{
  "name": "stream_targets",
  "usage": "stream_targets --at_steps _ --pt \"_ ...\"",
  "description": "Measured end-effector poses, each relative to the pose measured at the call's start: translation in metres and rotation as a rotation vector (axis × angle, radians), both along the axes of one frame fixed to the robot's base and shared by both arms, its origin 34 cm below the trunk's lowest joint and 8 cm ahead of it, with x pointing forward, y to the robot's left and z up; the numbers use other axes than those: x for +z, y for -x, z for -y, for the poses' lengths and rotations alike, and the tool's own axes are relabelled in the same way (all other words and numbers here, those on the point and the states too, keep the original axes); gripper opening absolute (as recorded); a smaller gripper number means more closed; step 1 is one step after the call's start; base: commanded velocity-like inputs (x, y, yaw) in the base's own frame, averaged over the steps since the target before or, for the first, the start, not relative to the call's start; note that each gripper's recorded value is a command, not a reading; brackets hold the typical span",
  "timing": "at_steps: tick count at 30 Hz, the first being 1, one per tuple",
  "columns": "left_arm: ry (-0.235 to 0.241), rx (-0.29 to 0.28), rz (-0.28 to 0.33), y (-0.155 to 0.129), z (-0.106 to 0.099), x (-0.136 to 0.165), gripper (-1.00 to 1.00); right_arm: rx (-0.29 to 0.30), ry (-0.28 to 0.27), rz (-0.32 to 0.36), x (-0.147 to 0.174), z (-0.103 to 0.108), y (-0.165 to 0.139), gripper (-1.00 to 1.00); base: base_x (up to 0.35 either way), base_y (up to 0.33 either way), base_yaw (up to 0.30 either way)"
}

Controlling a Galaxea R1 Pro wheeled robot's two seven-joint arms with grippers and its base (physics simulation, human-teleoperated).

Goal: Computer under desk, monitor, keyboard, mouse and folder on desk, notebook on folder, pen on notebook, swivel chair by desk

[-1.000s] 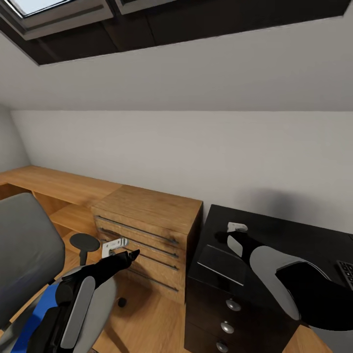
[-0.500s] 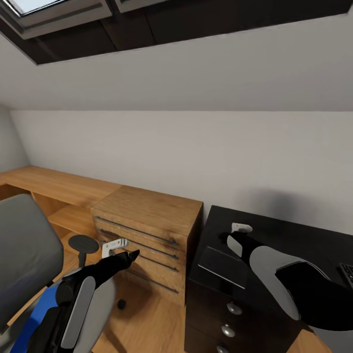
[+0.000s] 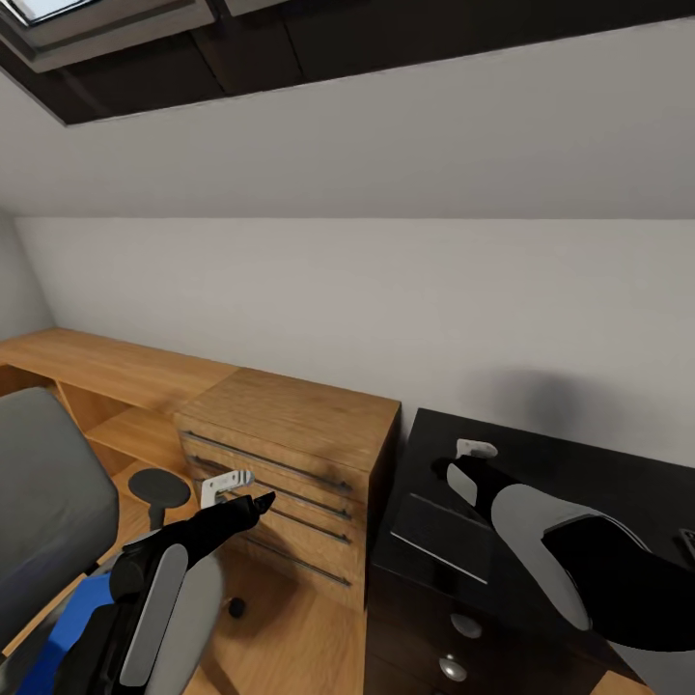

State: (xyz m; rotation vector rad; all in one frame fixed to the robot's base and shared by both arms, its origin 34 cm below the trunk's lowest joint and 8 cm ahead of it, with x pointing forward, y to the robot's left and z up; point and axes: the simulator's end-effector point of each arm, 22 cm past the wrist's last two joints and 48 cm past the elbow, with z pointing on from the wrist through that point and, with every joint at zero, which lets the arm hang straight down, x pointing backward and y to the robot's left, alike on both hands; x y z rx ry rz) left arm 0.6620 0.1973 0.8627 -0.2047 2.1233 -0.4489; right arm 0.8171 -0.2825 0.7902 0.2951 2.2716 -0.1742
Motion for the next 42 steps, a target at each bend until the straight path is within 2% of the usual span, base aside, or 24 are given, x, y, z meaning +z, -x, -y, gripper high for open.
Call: stream_targets --at_steps 12,32,42 --pt "0.001 -0.001 0.002 0.001 0.001 -0.018 1.0 0.01 -0.003 -0.054 -0.028 -0.002 0.009 1.0 0.002 0.0 0.0" --pt "0.0 -0.001 0.004 0.005 0.0 -0.054 1.0 0.014 -0.004 -0.041 -0.06 -0.004 0.009 1.0 0.0 0.0 0.0" --pt "0.002 -0.001 0.003 0.005 0.001 -0.055 1.0 0.014 -0.003 -0.041 -0.06 -0.004 0.009 1.0 0.0 0.0 0.0"
